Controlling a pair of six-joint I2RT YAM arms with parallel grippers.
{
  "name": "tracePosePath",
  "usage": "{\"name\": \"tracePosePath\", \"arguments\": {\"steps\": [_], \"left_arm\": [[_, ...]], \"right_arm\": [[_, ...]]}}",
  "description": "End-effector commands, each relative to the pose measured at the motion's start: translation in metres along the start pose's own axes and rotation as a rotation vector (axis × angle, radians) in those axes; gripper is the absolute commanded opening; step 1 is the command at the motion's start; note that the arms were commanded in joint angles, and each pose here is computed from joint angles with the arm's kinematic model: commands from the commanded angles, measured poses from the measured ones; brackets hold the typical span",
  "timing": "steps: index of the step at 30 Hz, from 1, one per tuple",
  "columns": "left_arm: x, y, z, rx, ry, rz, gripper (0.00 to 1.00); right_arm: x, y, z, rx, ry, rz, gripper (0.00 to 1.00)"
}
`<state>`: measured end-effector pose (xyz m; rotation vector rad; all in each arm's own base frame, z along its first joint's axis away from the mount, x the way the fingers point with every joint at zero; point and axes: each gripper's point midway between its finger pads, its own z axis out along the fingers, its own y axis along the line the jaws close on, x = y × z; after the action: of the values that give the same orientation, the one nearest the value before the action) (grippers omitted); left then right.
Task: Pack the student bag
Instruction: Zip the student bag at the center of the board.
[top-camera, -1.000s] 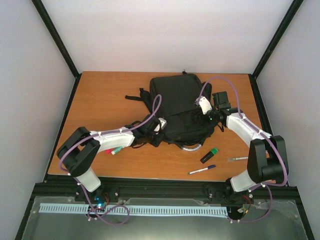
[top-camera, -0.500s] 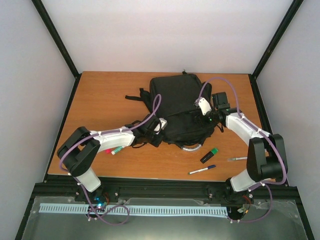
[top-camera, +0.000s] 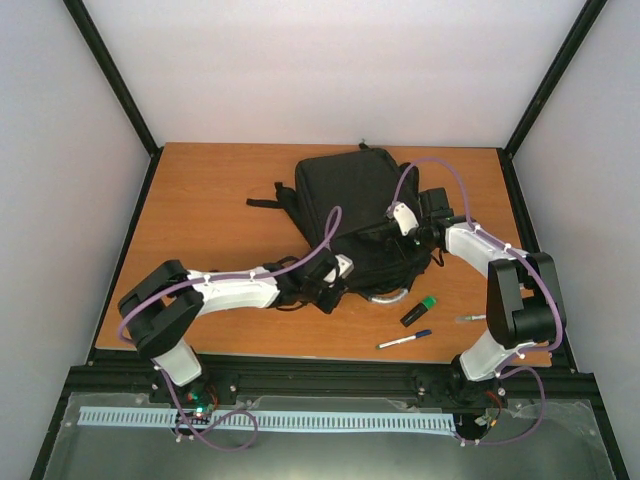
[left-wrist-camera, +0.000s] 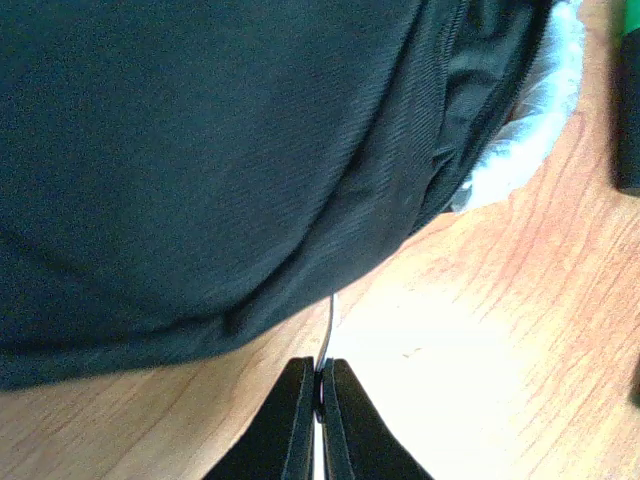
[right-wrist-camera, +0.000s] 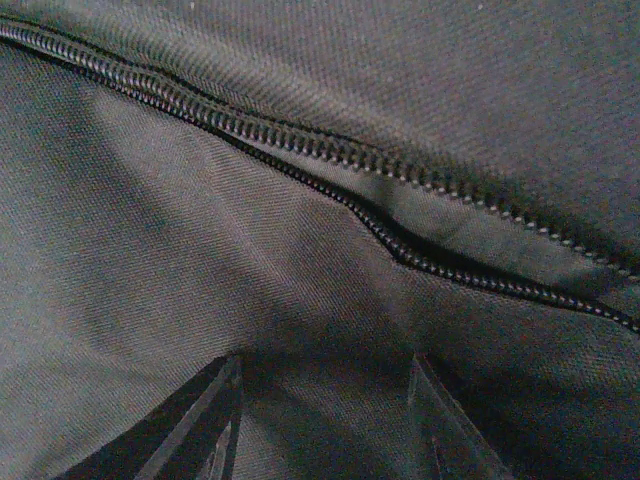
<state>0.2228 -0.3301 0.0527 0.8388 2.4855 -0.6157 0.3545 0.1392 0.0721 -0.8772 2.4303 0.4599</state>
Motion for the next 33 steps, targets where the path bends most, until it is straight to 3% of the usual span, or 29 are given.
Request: {"name": "tracePosePath", "arguments": {"steps": [1, 15, 22, 25, 29, 33], "left_arm": [[-0.018, -0.035, 0.005, 0.076, -0.026, 0.029, 0.01], [-0.034, -0.062, 0.029, 0.133, -0.023, 0.043, 0.01], [-0.041, -0.073, 0.004, 0.172, -0.026, 0.086, 0.05], [-0.042, -0.079, -0.015, 0.193, -0.019, 0.119, 0.22], [-0.057, -0.083, -0.043, 0.198, -0.082, 0.121, 0.30], [-0.083, -0.064, -0.065, 0.091, -0.150, 0.052, 0.58]], "right_arm": [[0.005, 0.004, 0.003, -0.035, 0.025, 0.034, 0.46], [0.002, 0.004, 0.000, -0.031, 0.015, 0.026, 0.45], [-0.011, 0.002, -0.018, 0.011, -0.036, 0.001, 0.46], [-0.026, -0.001, -0.043, 0.059, -0.106, -0.015, 0.49], [-0.042, -0.006, -0.083, 0.148, -0.207, -0.041, 0.56], [-0.048, -0.009, -0.117, 0.219, -0.296, -0.046, 0.61]]}}
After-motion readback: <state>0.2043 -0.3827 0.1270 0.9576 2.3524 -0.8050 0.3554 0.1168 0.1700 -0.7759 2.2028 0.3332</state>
